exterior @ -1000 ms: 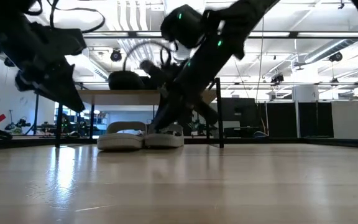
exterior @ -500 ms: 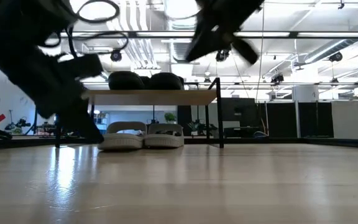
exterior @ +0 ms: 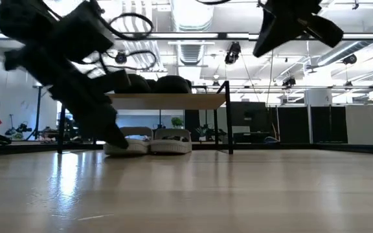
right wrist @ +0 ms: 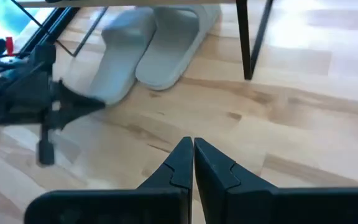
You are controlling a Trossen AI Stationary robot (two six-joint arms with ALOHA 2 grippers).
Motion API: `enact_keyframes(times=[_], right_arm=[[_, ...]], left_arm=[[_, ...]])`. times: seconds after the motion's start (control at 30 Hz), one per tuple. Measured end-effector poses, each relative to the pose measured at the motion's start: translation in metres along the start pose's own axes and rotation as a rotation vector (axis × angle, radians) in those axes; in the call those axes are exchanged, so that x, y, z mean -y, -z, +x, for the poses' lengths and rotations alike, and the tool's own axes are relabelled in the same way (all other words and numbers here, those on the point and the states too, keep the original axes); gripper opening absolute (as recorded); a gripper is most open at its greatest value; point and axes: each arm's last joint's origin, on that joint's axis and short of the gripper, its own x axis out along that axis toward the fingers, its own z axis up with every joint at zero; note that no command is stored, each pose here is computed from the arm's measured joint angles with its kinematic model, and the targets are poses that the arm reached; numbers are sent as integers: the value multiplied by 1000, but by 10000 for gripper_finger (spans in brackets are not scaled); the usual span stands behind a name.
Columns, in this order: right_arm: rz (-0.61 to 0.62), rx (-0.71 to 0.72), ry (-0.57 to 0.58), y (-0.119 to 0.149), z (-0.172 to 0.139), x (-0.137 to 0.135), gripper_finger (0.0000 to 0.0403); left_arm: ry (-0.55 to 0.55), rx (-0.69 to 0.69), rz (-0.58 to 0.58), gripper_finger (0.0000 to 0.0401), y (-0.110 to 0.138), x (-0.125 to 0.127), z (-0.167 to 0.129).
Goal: Pick and place slides into the shelf
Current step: Adjust the gray slides under the shelf, then return to Home Position
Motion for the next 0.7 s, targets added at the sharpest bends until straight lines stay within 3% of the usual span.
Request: enact_keyframes(times=[0.23, 0.43, 0.57, 0.7], right_arm=[[19, -5, 17, 7, 6, 2, 8], [13, -9, 24, 9, 7, 4, 9], [7, -26, 36, 11, 10, 7, 8], [8, -156, 71, 14, 20, 14, 8]], left_arm=[[-95, -38, 27, 0, -9, -31, 20], [-50, -12, 0, 0, -17, -34, 24], [-16, 41, -14, 0, -33, -28, 12], [43, 72, -10, 0, -52, -24, -24]])
